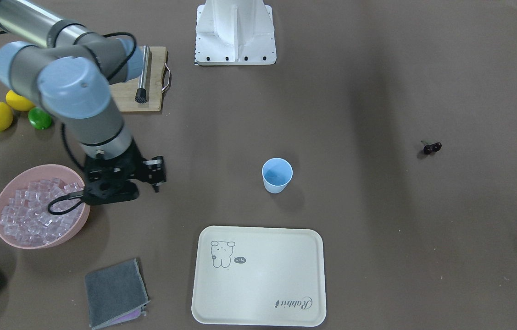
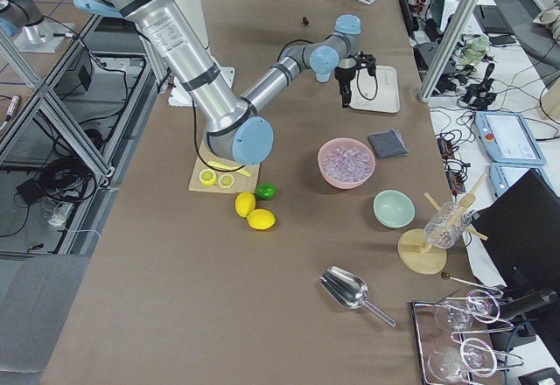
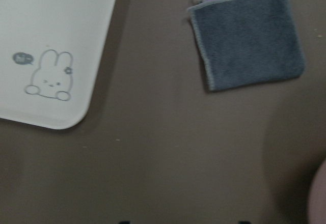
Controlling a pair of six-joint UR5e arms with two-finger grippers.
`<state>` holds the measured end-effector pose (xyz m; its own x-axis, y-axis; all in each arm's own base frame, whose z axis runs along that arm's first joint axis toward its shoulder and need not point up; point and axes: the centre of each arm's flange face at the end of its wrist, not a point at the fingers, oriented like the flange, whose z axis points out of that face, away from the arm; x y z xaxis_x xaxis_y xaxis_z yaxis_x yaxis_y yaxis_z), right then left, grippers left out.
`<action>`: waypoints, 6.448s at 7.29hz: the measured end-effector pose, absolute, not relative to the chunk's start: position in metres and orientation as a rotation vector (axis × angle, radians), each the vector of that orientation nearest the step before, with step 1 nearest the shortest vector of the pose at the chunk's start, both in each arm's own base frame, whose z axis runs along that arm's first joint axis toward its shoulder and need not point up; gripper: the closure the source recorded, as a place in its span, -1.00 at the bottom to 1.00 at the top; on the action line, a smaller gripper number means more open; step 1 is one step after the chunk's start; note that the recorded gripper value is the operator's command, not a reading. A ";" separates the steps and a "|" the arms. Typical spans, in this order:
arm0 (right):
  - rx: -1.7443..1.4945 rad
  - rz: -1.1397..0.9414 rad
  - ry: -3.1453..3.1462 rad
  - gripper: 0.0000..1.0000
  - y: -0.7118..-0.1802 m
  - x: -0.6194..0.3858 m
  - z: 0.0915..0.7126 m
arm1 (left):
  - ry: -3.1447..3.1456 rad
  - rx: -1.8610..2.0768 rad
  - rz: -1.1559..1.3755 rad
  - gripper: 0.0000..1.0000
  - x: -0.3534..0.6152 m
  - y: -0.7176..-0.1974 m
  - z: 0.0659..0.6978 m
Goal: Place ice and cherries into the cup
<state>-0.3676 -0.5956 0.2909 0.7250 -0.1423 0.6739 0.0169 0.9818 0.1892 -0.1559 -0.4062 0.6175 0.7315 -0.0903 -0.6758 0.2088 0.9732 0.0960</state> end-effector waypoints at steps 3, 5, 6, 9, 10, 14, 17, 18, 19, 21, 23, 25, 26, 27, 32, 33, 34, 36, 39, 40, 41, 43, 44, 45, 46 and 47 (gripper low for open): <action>0.169 -0.228 -0.632 -0.34 -0.601 -0.275 0.413 | 0.732 0.174 -0.163 -0.96 -0.156 -0.406 0.615; 0.183 -0.249 -0.536 -0.34 -0.595 -0.264 0.447 | 0.732 0.176 -0.163 -0.96 -0.156 -0.407 0.615; 0.187 -0.262 -0.504 -0.34 -0.591 -0.272 0.452 | 0.732 0.176 -0.164 -0.96 -0.156 -0.408 0.615; 0.193 -0.291 -0.455 -0.21 -0.579 -0.294 0.458 | 0.732 0.180 -0.165 -0.96 -0.157 -0.411 0.613; 0.193 -0.293 -0.439 -0.10 -0.577 -0.294 0.464 | 0.732 0.180 -0.165 -0.96 -0.157 -0.411 0.613; 0.188 -0.301 -0.421 -0.07 -0.570 -0.297 0.473 | 0.731 0.184 -0.161 -0.96 -0.157 -0.411 0.611; 0.193 -0.307 -0.432 -0.07 -0.568 -0.301 0.466 | 0.731 0.185 -0.160 -0.96 -0.157 -0.411 0.610; 0.193 -0.307 -0.430 -0.07 -0.567 -0.301 0.467 | 0.731 0.185 -0.161 -0.96 -0.157 -0.411 0.610; 0.191 -0.308 -0.427 0.14 -0.566 -0.301 0.469 | 0.731 0.184 -0.161 -0.96 -0.157 -0.411 0.610; 0.187 -0.309 -0.425 0.54 -0.566 -0.302 0.471 | 0.731 0.188 -0.159 -0.96 -0.157 -0.412 0.609; 0.184 -0.310 -0.428 0.58 -0.566 -0.303 0.471 | 0.730 0.191 -0.158 -0.96 -0.157 -0.413 0.607; 0.182 -0.313 -0.433 0.58 -0.567 -0.305 0.463 | 0.730 0.192 -0.157 -0.96 -0.157 -0.413 0.607; 0.174 -0.313 -0.429 0.37 -0.567 -0.306 0.454 | 0.730 0.190 -0.158 -0.96 -0.157 -0.413 0.608; 0.167 -0.314 -0.425 -0.18 -0.566 -0.305 0.445 | 0.730 0.188 -0.159 -0.96 -0.157 -0.413 0.609; 0.163 -0.316 -0.378 -0.19 -0.562 -0.301 0.457 | 0.731 0.188 -0.160 -0.96 -0.157 -0.413 0.610; 0.157 -0.318 -0.375 -0.19 -0.561 -0.302 0.461 | 0.730 0.188 -0.160 -0.96 -0.157 -0.413 0.609; 0.155 -0.319 -0.374 -0.19 -0.560 -0.303 0.462 | 0.731 0.190 -0.158 -0.96 -0.157 -0.414 0.608; 0.150 -0.320 -0.374 -0.19 -0.560 -0.304 0.464 | 0.731 0.193 -0.157 -0.96 -0.157 -0.414 0.606; 0.152 -0.324 -0.382 -0.19 -0.558 -0.308 0.460 | 0.731 0.193 -0.156 -0.96 -0.158 -0.414 0.607; 0.160 -0.344 -0.385 -0.19 -0.556 -0.310 0.457 | 0.731 0.193 -0.156 -0.96 -0.158 -0.414 0.607; 0.167 -0.372 -0.383 -0.16 -0.555 -0.312 0.456 | 0.731 0.192 -0.157 -0.96 -0.158 -0.414 0.607; 0.178 -0.427 -0.375 -0.07 -0.554 -0.315 0.456 | 0.730 0.192 -0.157 -0.96 -0.158 -0.414 0.608; 0.183 -0.458 -0.369 -0.05 -0.554 -0.317 0.457 | 0.730 0.192 -0.157 -0.96 -0.158 -0.414 0.608; 0.183 -0.478 -0.362 -0.04 -0.555 -0.318 0.460 | 0.730 0.193 -0.156 -0.96 -0.158 -0.414 0.607; 0.182 -0.496 -0.355 -0.02 -0.556 -0.318 0.462 | 0.730 0.193 -0.156 -0.96 -0.158 -0.414 0.607; 0.184 -0.514 -0.352 0.16 -0.558 -0.317 0.463 | 0.730 0.193 -0.156 -0.96 -0.158 -0.414 0.607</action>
<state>-0.3169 -0.5578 0.4627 0.8126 -0.5102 0.2817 0.4477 0.8559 0.2588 -0.1576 -0.4137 0.6074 0.7348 -0.0740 -0.6742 0.2079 0.9707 0.1201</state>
